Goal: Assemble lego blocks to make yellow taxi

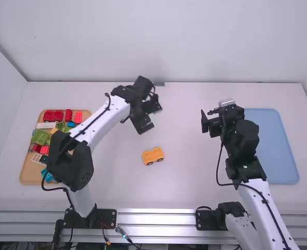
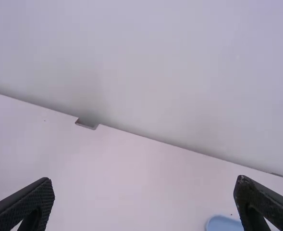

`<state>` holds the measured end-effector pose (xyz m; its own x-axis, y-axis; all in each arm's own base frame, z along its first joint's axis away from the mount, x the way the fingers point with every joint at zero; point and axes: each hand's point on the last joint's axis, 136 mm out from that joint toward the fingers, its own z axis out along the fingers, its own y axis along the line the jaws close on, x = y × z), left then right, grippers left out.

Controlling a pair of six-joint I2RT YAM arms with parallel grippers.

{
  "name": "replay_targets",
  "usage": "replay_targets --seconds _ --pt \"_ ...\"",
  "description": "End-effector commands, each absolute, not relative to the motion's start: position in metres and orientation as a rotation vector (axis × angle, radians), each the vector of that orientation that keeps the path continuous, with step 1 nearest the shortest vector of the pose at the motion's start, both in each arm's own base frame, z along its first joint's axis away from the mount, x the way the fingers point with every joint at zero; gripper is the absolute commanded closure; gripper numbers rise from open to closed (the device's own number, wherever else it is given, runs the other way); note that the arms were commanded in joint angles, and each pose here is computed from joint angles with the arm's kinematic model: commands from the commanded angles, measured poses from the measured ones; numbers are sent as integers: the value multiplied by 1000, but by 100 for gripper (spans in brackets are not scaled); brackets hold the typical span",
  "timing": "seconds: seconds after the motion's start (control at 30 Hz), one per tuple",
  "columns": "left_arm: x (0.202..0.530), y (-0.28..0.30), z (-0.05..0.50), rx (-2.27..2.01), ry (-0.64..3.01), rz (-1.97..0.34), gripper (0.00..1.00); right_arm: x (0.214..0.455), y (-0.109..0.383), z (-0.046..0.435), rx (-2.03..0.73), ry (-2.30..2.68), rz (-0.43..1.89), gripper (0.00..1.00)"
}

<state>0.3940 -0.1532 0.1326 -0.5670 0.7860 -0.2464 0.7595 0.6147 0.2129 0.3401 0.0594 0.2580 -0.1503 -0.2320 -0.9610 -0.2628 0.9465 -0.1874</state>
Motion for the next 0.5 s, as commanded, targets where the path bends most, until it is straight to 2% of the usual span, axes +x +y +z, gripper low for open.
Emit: replay_targets --seconds 0.0,0.1,0.27,0.37,0.47 --pt "424 -74 148 549 2691 303 1 339 61 262 -373 1717 41 1" --pt "435 -2 152 70 2714 342 1 339 62 268 -371 1690 45 1" --pt "419 78 140 -413 2725 354 1 339 72 276 -390 1652 60 1" --pt "405 112 132 -553 2732 373 1 339 76 281 -420 1627 43 1" --pt "394 125 121 -629 2769 239 1 339 75 285 -421 1608 36 1"
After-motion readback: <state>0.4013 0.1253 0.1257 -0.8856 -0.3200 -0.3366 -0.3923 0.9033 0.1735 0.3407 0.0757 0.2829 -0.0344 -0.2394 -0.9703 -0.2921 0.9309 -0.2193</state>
